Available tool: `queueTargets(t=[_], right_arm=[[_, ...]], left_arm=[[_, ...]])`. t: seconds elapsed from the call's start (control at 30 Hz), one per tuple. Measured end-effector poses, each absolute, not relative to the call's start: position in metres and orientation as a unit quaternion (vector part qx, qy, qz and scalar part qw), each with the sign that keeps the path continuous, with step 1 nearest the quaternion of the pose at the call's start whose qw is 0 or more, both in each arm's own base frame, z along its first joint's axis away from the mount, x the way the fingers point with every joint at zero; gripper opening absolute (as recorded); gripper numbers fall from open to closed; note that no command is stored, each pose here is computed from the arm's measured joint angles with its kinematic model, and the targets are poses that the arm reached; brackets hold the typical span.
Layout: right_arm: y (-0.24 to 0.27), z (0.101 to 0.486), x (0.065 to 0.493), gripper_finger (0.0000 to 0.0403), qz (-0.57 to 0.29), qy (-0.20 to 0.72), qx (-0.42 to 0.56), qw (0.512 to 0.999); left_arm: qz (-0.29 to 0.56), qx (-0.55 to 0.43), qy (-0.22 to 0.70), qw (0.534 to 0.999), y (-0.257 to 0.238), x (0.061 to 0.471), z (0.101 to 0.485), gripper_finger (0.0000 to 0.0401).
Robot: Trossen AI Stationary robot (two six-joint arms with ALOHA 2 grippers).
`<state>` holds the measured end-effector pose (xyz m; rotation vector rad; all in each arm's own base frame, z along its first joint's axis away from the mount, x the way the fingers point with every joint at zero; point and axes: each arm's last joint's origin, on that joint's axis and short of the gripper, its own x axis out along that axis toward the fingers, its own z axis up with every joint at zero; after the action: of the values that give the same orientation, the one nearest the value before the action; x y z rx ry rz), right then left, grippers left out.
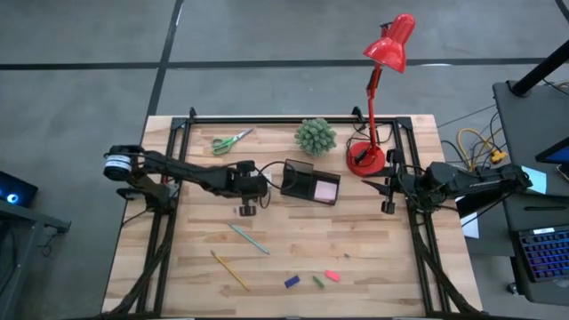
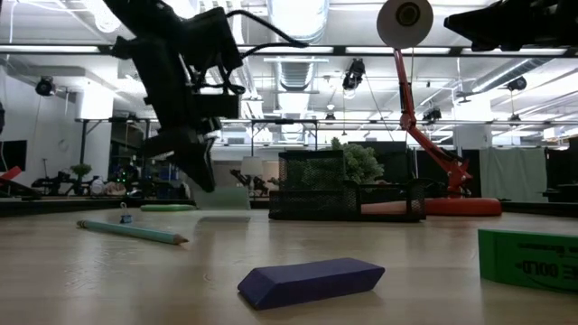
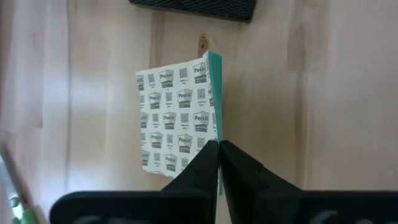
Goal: Pick and place office supplies into organizer
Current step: Put the green sticky notes into the black desk organizer
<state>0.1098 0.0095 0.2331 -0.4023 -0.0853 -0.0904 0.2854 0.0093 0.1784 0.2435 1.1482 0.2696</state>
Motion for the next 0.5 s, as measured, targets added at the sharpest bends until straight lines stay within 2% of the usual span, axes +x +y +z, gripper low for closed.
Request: queueTargets(t=[0.5], right_arm=[[0.009, 0.233, 0.110, 0.0052, -0.045, -0.040, -0.199, 0.978]], left_arm=[[0.037, 0.100, 0.528, 0.842, -0.003, 0.283, 0.214, 0.0000]])
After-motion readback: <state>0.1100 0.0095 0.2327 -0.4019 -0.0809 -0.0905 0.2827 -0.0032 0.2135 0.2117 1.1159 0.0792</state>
